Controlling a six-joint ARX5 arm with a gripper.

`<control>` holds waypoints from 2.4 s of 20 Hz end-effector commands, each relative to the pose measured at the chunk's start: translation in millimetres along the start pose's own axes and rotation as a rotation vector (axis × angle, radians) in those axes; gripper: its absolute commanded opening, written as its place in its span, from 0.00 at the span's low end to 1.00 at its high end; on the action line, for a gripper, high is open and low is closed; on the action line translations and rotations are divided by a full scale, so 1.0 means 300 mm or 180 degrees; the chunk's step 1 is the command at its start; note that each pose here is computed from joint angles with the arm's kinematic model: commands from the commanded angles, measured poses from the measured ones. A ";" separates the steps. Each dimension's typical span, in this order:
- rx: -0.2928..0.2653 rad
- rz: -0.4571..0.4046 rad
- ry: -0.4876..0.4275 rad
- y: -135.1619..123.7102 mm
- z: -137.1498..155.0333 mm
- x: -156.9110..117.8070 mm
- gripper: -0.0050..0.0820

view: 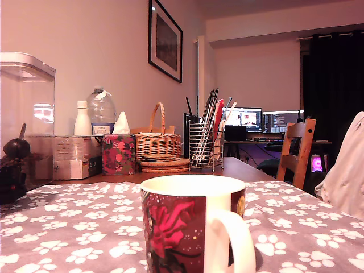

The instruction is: Pick up the coffee capsules on the table and drop them inside the coffee cup

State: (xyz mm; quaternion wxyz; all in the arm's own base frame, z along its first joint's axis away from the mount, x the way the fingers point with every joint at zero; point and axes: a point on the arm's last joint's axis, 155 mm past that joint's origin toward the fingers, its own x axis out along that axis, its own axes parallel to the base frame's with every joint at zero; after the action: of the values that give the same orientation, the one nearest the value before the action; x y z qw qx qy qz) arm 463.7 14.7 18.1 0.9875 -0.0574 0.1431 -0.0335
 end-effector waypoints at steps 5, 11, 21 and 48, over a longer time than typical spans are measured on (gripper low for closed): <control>-0.0015 0.0025 0.0124 0.014 -0.050 0.006 0.47; -0.0017 0.0027 0.0143 0.014 -0.055 0.006 0.28; -0.0020 -0.0316 0.0089 -0.054 -0.022 0.000 0.28; 0.0286 -0.0984 -0.0222 -0.296 0.341 -0.256 0.15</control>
State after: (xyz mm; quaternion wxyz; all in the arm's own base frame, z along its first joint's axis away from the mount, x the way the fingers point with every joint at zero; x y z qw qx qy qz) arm 421.1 -54.0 149.9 0.9771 -0.0386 0.0954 -0.1863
